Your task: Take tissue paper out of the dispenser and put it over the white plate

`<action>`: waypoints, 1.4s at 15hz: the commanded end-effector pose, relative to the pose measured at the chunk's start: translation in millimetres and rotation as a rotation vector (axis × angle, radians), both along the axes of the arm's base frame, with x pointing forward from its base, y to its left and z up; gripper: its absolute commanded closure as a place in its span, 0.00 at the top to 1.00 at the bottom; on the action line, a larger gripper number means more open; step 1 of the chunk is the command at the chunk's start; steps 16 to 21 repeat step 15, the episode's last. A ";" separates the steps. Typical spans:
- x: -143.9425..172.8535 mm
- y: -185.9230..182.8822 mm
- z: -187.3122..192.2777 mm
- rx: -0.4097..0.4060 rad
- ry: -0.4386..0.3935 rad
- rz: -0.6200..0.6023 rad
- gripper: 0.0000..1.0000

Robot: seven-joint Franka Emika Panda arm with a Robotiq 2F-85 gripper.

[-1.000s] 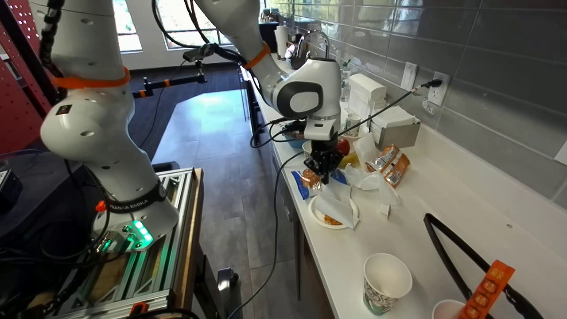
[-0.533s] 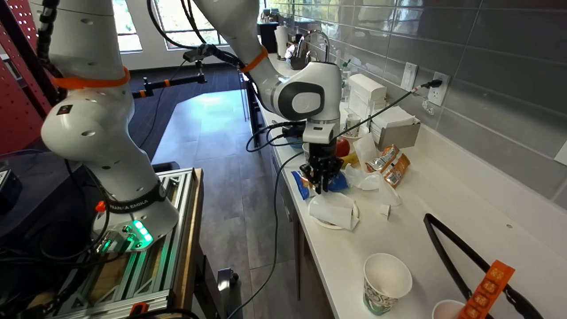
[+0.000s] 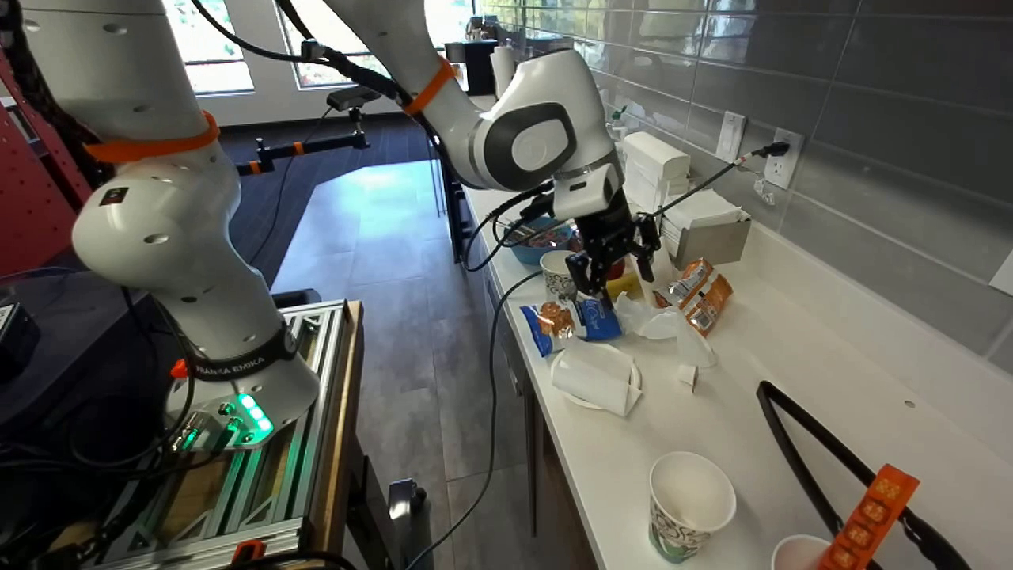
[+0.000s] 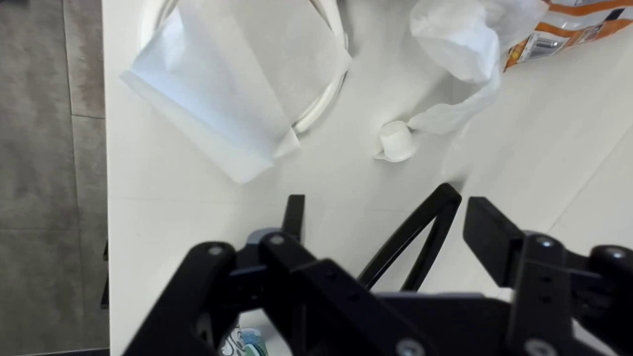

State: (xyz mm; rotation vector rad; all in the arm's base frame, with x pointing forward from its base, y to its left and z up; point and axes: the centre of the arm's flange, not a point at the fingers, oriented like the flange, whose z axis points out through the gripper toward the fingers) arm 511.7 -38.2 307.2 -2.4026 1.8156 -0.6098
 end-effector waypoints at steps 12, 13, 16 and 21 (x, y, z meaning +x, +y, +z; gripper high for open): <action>-110.1 -25.7 48.3 -0.093 0.079 0.600 1.00; -111.8 -36.5 63.4 -0.101 0.052 0.629 1.00; -117.9 -45.7 77.0 -0.102 0.025 0.652 1.00; -117.9 -45.7 77.0 -0.102 0.025 0.652 1.00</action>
